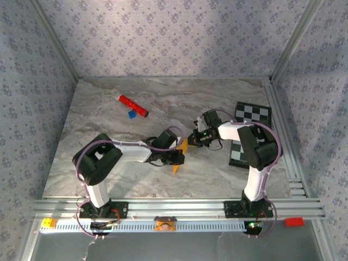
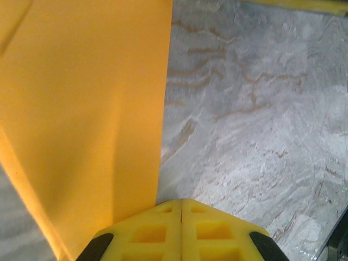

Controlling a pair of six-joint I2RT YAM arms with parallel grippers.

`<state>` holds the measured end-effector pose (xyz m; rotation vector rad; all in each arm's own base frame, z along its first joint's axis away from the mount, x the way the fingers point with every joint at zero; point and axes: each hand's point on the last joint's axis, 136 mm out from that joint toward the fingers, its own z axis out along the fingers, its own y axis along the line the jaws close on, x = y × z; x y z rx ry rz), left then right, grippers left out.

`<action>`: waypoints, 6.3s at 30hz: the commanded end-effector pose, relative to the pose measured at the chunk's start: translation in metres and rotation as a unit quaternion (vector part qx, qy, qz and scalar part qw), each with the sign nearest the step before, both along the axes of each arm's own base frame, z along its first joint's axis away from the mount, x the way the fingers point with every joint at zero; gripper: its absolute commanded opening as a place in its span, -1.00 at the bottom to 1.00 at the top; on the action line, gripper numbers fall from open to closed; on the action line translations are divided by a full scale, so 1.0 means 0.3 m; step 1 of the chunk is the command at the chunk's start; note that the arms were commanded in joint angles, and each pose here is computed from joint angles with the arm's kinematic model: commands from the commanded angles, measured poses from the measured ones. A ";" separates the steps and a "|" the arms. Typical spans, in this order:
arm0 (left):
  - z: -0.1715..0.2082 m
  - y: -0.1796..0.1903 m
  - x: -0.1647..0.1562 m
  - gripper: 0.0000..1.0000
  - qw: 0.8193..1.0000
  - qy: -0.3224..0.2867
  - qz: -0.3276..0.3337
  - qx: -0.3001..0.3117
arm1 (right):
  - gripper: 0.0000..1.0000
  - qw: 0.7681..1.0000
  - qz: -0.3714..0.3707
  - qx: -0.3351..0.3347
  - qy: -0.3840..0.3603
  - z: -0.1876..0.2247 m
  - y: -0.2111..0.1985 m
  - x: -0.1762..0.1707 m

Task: Fold a paper plane with a square sheet of paper (pick it up from the middle)
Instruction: Fold the wing for the fifth time at the center of the table, then move the paper plane to the center of the table.

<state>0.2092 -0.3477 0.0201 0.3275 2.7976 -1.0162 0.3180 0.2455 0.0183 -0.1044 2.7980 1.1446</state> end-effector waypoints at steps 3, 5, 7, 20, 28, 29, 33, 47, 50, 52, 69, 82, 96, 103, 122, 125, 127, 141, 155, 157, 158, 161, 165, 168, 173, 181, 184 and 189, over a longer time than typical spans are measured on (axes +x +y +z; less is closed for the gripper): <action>-0.072 0.098 -0.126 -0.87 0.997 0.055 -0.007 0.052 | -0.96 0.996 -0.010 -0.074 0.042 -0.133 -0.072 -0.052; -0.075 0.116 -0.142 -0.87 0.997 0.057 -0.007 0.057 | -0.96 0.996 -0.011 -0.076 0.042 -0.134 -0.074 -0.052; -0.080 0.136 -0.160 -0.87 0.996 0.061 -0.008 0.061 | -0.96 0.996 -0.011 -0.075 0.041 -0.131 -0.073 -0.051; -0.022 0.186 -0.200 -1.00 0.998 0.036 0.005 0.045 | -0.96 0.997 -0.011 -0.073 0.038 -0.120 -0.061 -0.047; 0.198 0.042 -0.034 -1.00 0.997 -0.049 0.031 -0.047 | -0.96 0.997 -0.013 -0.072 0.037 -0.115 -0.056 -0.047; 0.203 0.028 -0.005 -1.00 0.997 -0.051 0.035 -0.046 | -0.96 0.997 -0.013 -0.072 0.038 -0.117 -0.056 -0.049; 0.157 0.006 0.080 -1.00 0.997 -0.044 0.051 -0.025 | -0.96 0.997 -0.012 -0.070 0.038 -0.114 -0.053 -0.050; -0.098 0.084 -0.006 -1.00 0.997 0.025 0.061 0.050 | -0.90 0.999 -0.003 -0.038 -0.016 0.010 -0.008 0.026; -0.125 0.099 -0.031 -1.00 0.996 0.031 0.065 0.057 | -0.86 0.999 -0.002 -0.028 -0.046 0.078 -0.001 0.051; -0.130 0.101 -0.039 -1.00 0.996 0.032 0.066 0.057 | -0.85 0.998 0.001 -0.016 -0.062 0.114 0.007 0.060; -0.119 0.108 -0.031 -1.00 0.995 0.022 0.070 0.066 | -0.86 0.998 -0.050 -0.017 -0.019 0.004 -0.074 0.139; -0.003 0.047 0.031 -1.00 0.996 -0.014 0.081 0.025 | -0.65 0.993 -0.065 -0.003 -0.103 0.213 -0.100 0.165; 0.166 0.035 0.083 -0.81 0.995 -0.066 0.078 0.007 | -0.58 0.991 -0.094 -0.038 -0.087 0.179 -0.160 -0.064; 0.199 0.133 0.117 -0.69 0.990 -0.076 0.118 0.003 | -0.57 0.993 -0.084 -0.025 -0.074 0.178 -0.122 -0.097; 0.091 0.165 0.088 -0.54 0.995 0.002 0.101 0.005 | -0.56 0.999 -0.038 -0.013 -0.037 0.132 -0.026 -0.130; 0.075 0.158 0.079 -0.54 0.996 0.011 0.093 0.006 | -0.56 0.999 -0.034 -0.015 -0.033 0.121 -0.019 -0.136; 0.062 0.152 0.070 -0.54 0.996 0.020 0.086 0.004 | -0.56 0.999 -0.033 -0.017 -0.031 0.111 -0.017 -0.138; 0.032 0.099 0.045 -0.53 0.997 0.039 0.057 -0.018 | -0.57 1.000 -0.026 -0.006 -0.009 0.071 0.011 -0.155; 0.022 0.051 0.039 -0.54 0.996 0.048 0.044 -0.056 | -0.63 1.000 0.003 0.005 0.025 0.030 0.029 -0.223; 0.029 0.046 0.042 -0.55 0.996 0.046 0.044 -0.063 | -0.64 1.000 0.005 0.006 0.028 0.025 0.029 -0.229; 0.029 0.045 0.042 -0.55 0.996 0.045 0.044 -0.065 | -0.64 1.000 0.006 0.007 0.029 0.025 0.031 -0.229; 0.030 0.041 0.040 -0.57 0.996 0.047 0.042 -0.068 | -0.65 0.999 0.008 0.005 0.034 0.016 0.030 -0.238; 0.025 0.032 0.039 -0.57 0.995 0.051 0.042 -0.076 | -0.66 0.999 0.012 0.007 0.041 0.007 0.033 -0.248; 0.032 0.019 0.043 -0.57 0.993 0.053 0.046 -0.094 | -0.66 0.999 0.013 0.005 0.045 -0.003 0.031 -0.254; 0.033 0.003 0.040 -0.57 0.991 0.060 0.044 -0.108 | -0.67 0.999 0.014 0.010 0.049 -0.006 0.029 -0.263; 0.038 -0.003 0.037 -0.76 0.991 0.060 0.040 -0.110 | -0.68 0.999 0.005 0.009 0.043 -0.001 0.019 -0.253; 0.062 -0.001 0.040 -0.84 0.992 0.052 0.041 -0.111 | -0.68 0.999 0.000 0.010 0.035 0.015 0.013 -0.241; 0.095 0.067 0.072 -0.89 0.996 0.010 0.068 -0.048 | -0.63 1.000 -0.020 0.008 0.006 0.055 -0.019 -0.209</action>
